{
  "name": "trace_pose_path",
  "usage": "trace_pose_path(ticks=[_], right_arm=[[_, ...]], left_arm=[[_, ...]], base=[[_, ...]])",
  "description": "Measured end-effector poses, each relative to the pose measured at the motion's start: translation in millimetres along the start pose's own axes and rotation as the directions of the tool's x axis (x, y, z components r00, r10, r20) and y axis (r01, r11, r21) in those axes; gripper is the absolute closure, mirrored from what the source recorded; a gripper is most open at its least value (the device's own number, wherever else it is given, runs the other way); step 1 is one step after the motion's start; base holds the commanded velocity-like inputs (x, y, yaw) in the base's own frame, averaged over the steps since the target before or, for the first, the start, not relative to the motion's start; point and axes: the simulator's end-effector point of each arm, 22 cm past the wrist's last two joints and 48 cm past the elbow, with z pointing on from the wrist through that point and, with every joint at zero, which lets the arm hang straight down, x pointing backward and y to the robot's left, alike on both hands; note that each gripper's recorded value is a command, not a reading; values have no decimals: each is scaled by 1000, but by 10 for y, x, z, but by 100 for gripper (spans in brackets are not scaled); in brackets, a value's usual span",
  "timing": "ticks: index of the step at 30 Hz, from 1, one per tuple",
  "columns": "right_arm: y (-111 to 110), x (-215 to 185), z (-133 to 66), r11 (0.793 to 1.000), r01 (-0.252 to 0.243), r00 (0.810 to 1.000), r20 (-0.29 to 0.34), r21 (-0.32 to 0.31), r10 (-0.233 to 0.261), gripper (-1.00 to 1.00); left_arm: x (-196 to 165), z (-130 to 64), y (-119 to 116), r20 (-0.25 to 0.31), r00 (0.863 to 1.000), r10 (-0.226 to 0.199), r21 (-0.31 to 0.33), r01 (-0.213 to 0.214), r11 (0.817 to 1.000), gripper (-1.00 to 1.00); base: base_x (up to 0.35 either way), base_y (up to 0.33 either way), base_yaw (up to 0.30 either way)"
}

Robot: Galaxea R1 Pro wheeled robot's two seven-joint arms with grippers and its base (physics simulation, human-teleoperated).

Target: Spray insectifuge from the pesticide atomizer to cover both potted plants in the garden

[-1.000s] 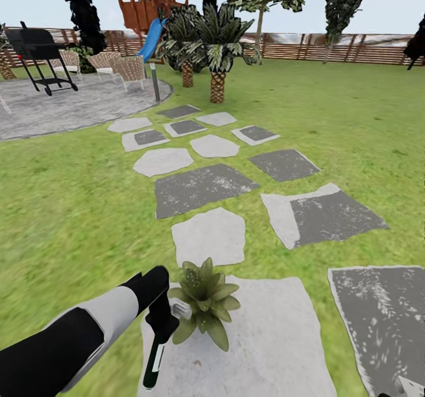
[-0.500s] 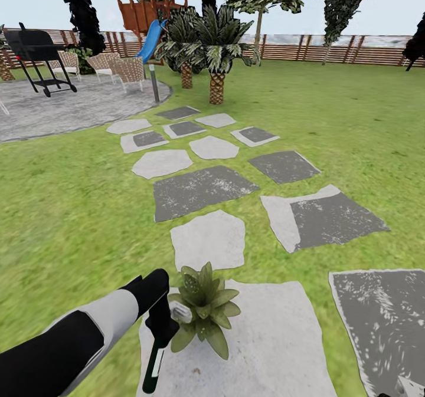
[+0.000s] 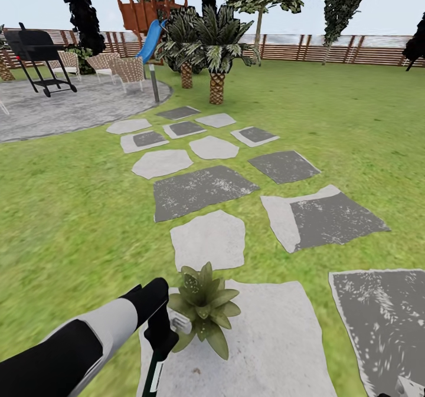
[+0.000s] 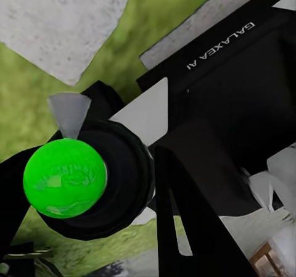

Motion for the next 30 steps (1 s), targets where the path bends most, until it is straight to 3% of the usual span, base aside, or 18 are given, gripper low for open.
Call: trace_pose_path(ticks=[10,19,27,30], right_arm=[[0,0,0,1000,0,1000,0,0,0,-100],[5,-1,1,1000,1,1000,0,0,-1,-100],[3,-5,-5,1000,1,1000,2,-1,-1,-100],[5,-3,-4,1000,1,1000,2,-1,-1,-100]], left_arm=[[-151,-200,57,32,999,-1,-12,1,1000,100],[-126,-180,71,24,1000,1,-19,0,1000,100],[-94,-170,101,17,1000,1,-28,-1,1000,100],[-68,-197,195,-2,1000,24,-74,-24,997,100]], base=[[0,0,0],[-133,0,-2],[-7,0,-260],[0,0,-277]])
